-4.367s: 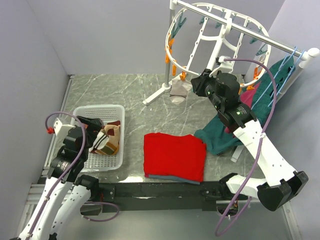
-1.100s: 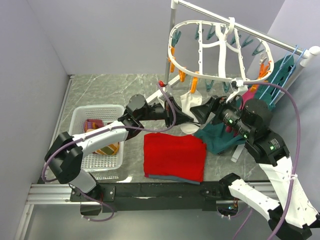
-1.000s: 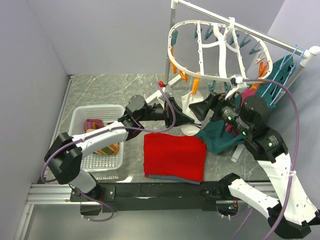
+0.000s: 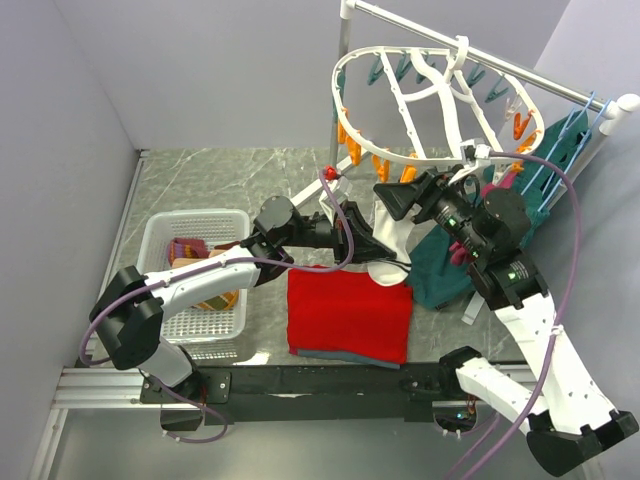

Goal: Remove the socks clipped to the hanger

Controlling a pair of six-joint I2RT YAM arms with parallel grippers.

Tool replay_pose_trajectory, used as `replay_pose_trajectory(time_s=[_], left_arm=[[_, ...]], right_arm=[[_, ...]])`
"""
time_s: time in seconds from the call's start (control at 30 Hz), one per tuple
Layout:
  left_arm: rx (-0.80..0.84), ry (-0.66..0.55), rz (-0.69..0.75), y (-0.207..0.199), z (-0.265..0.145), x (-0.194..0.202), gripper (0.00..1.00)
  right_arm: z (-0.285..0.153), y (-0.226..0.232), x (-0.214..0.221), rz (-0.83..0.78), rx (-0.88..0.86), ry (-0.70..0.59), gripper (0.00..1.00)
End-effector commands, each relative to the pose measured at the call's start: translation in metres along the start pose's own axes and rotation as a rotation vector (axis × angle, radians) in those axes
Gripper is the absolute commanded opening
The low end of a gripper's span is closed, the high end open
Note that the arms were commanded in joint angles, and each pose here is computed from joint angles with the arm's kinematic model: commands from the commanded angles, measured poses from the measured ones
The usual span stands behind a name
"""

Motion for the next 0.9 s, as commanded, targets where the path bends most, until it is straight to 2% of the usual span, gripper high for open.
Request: replay_pose_trajectory(time_s=[0.0, 0.3, 0.87], left_arm=[[0.059, -0.046, 0.047, -0.007, 0.007, -0.018, 0.07], [0.058, -0.044, 0.029, -0.007, 0.007, -0.013, 0.06], [0.042, -0.021, 0.009, -0.005, 0.004, -0.003, 0.06]], right_arm=[[-0.008, 0.02, -0.013, -0.019, -0.169, -0.076, 0.8], [-0.015, 0.022, -0.015, -0.004, -0.256, -0.081, 0.76], [-0.024, 0.024, -0.021, -0.001, -0.268, -0.096, 0.7]])
Point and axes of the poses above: each gripper's point midway between its finger pads, its own z axis out along the fingers, its own y axis along the line the jaws close on, x = y × z, the point moved 10 cm from there along -z, back along the fingers, and after that the axes turned 14 degrees about z, right-handed, at the moved point
